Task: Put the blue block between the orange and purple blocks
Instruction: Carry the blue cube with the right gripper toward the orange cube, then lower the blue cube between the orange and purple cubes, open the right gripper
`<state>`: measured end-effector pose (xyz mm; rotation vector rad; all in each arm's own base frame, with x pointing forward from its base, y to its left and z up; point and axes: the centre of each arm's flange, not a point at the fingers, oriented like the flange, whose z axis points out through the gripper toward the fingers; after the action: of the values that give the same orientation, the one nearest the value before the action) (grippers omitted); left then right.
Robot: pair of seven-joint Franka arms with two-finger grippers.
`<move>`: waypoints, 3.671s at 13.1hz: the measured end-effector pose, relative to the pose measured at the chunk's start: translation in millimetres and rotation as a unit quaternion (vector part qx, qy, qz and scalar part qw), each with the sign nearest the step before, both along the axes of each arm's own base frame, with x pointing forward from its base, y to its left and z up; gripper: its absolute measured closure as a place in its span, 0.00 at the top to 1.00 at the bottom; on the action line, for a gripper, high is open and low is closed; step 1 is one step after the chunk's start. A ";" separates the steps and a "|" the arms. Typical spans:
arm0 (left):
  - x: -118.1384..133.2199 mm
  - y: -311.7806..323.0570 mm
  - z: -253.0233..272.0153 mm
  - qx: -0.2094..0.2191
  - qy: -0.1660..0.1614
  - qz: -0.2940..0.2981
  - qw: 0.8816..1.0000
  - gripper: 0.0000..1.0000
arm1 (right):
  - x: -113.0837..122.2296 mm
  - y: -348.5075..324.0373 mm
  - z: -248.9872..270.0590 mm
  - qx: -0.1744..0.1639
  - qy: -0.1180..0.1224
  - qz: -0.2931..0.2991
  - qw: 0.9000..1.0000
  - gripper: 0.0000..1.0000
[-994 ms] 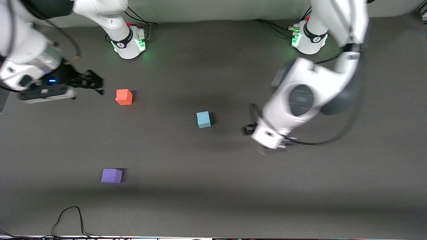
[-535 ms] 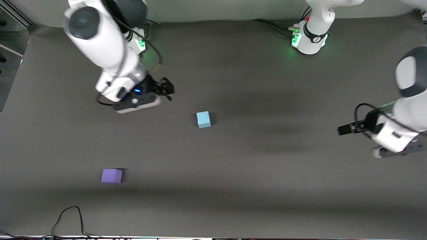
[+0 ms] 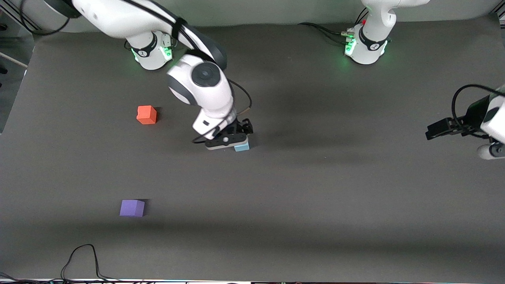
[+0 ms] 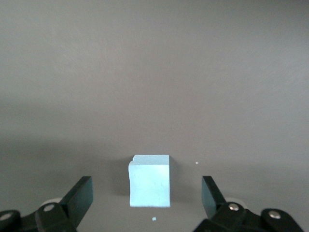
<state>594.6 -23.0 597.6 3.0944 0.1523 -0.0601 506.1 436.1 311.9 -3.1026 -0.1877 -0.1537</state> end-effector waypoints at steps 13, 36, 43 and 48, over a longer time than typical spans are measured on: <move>-23.1 -4.1 7.6 0.001 -0.010 -0.014 1.000 1.00 | -42.2 18.8 -117.1 -0.029 0.017 -0.046 0.998 0.65; -23.4 0.5 2.3 0.031 -0.005 -0.055 0.998 1.00 | 20.3 -403.7 -86.9 0.000 0.085 -0.091 0.992 0.53; -23.6 -0.7 2.1 0.028 -0.005 -0.055 0.998 1.00 | 18.4 -413.1 -97.0 -0.011 0.090 -0.086 0.992 0.52; -23.6 -2.5 2.0 0.014 -0.005 -0.053 0.998 1.00 | 18.6 -425.5 -109.0 -0.020 0.083 -0.084 0.993 0.52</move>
<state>571.0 -25.4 599.6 3.1274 -0.0130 -0.0474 524.7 10.6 202.8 -3.1484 0.0758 0.1049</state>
